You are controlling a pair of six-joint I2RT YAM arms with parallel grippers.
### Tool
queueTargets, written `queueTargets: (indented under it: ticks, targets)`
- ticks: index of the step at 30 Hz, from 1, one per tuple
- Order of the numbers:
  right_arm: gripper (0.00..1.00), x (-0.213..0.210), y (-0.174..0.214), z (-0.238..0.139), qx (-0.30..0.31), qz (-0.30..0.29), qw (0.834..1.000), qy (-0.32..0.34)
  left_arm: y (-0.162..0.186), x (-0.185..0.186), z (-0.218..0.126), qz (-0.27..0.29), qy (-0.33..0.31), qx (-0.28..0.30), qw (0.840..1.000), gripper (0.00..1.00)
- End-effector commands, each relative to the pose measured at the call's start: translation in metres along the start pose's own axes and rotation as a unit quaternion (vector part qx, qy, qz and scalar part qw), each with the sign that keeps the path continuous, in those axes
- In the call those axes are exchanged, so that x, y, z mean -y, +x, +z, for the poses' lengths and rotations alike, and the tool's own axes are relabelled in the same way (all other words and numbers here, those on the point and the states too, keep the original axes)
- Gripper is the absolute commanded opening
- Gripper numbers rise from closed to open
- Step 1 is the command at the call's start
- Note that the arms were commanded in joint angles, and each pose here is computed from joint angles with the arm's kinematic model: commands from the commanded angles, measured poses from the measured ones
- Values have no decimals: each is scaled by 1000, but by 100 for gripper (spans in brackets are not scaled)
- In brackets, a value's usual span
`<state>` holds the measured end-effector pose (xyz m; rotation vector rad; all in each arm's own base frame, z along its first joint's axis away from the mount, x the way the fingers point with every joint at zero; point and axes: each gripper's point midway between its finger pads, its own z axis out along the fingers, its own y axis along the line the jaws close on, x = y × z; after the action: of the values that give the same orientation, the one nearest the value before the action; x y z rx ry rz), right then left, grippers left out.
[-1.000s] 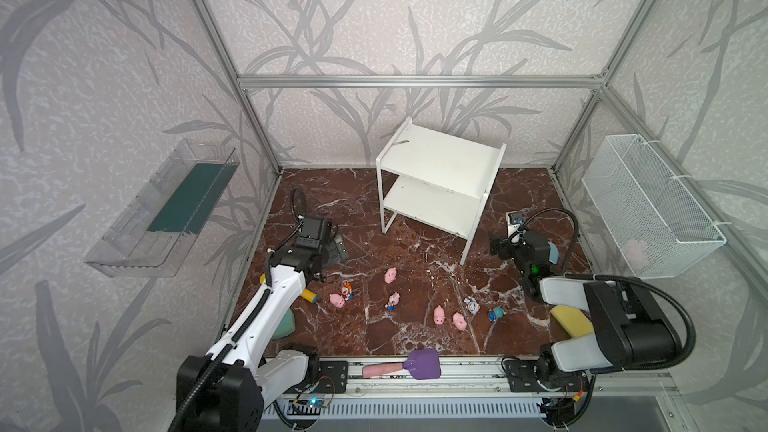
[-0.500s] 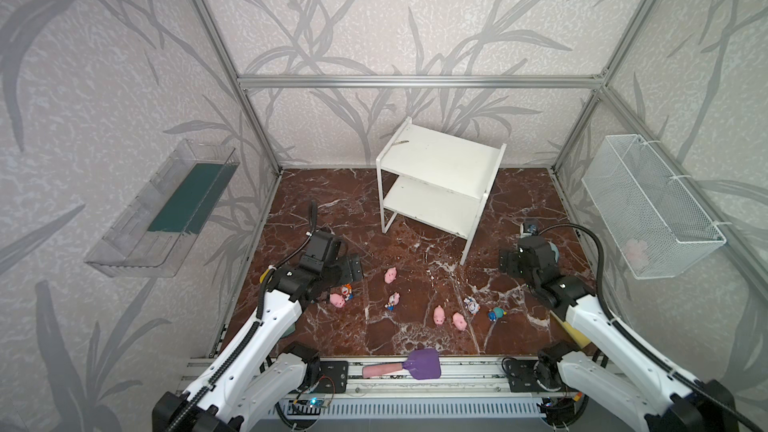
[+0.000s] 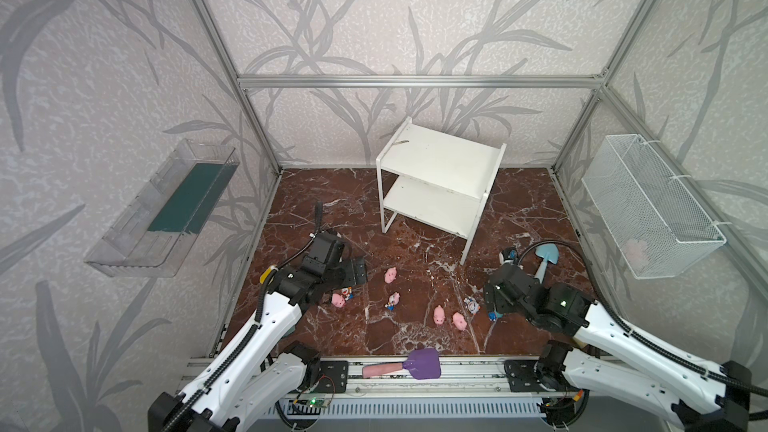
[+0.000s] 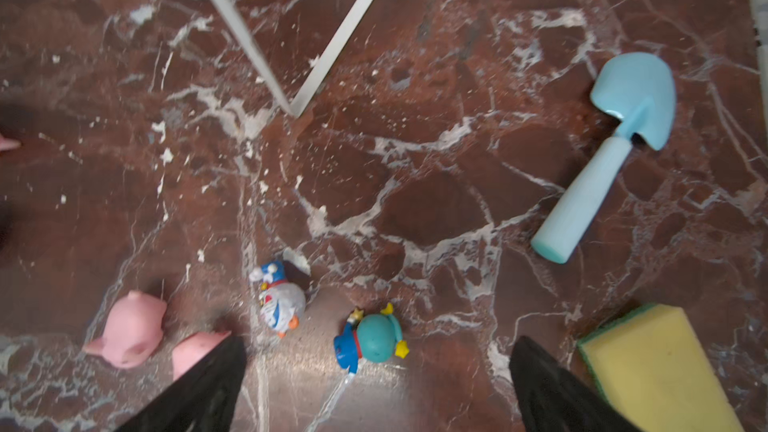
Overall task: Place and organize the plastic toys onto the shelf
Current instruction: 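Move the right gripper toward the pink-hooded Doraemon figurine while the left arm advances, then lower the right gripper and close it on the pink-hooded Doraemon figurine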
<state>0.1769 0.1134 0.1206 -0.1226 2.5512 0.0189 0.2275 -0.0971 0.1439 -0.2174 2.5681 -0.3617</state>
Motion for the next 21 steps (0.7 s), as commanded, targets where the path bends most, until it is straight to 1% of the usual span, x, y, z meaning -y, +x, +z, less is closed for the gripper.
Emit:
queueTargets:
  ticks: [1, 3, 6, 7, 10, 14, 21]
  targets:
    - [99, -19, 15, 4, -32, -23, 999, -2, 6, 0, 3, 2, -1, -6, 1000, 99]
    - [99, -50, 20, 6, -43, -67, 996, -29, 8, 2, 6, 4, 1, -10, 1000, 99]
    - [100, -94, 20, 9, -48, -99, 992, -68, 11, 2, 10, 4, 1, -12, 1000, 99]
    - [100, -106, 21, 9, -49, -101, 991, -77, 11, 2, 11, 3, 2, -11, 1000, 99]
    - [96, -149, 22, 12, -54, -106, 985, -126, 9, 0, 8, 4, -6, -6, 1000, 99]
    - [91, -199, 22, 18, -61, -98, 976, -185, 0, -11, 1, 1, -30, 31, 999, 99]
    - [84, -258, 22, 34, -83, -93, 964, -237, -7, -26, -13, -13, -49, 81, 995, 99]
